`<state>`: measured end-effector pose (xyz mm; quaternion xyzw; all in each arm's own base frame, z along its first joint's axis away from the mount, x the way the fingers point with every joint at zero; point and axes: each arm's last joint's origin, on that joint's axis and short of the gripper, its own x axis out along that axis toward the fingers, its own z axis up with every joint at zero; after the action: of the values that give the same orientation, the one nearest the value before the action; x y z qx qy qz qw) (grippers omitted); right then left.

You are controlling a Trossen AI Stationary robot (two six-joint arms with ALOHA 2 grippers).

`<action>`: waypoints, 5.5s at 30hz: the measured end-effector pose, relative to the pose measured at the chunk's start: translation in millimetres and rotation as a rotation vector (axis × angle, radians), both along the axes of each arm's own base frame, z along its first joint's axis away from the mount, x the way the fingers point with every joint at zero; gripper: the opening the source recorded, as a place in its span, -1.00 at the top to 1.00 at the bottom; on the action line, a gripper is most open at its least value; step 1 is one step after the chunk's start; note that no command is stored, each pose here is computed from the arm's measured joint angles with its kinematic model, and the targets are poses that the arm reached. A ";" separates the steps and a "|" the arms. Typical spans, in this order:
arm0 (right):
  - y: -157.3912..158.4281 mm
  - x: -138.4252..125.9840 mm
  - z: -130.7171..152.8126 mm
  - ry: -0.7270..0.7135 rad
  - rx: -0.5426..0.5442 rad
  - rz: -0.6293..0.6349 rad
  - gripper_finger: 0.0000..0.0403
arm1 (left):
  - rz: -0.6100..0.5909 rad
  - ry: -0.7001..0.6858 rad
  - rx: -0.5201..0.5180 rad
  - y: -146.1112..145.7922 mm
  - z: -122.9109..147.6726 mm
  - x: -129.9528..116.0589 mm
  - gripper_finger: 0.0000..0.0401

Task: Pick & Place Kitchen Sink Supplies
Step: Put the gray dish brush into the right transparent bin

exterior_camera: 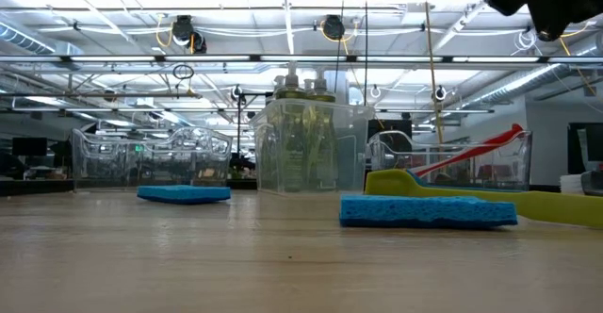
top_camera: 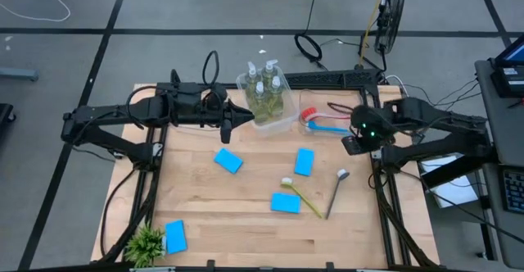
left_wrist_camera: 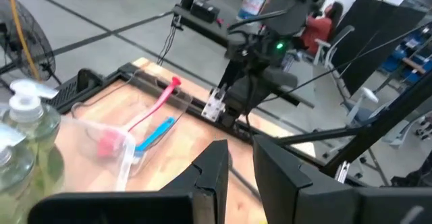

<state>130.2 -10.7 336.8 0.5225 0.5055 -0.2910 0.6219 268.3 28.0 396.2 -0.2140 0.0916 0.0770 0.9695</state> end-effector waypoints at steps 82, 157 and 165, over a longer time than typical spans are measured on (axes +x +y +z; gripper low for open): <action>81.5 43.9 -147.1 -0.407 0.143 -0.118 0.95 | -0.122 0.098 0.093 -7.1 6.2 -36.3 0.64; -101.6 57.2 -38.5 0.105 -0.944 0.676 0.92 | -0.053 0.081 0.068 -10.0 7.8 -35.3 0.64; -107.3 61.6 -62.8 0.115 -0.830 0.726 0.95 | -0.054 0.093 0.067 -10.1 6.7 -35.6 0.64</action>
<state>191.9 -118.1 274.0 0.0090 0.5292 -0.2608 0.8074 232.7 17.9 402.9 -0.1751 0.1395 0.0637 0.9725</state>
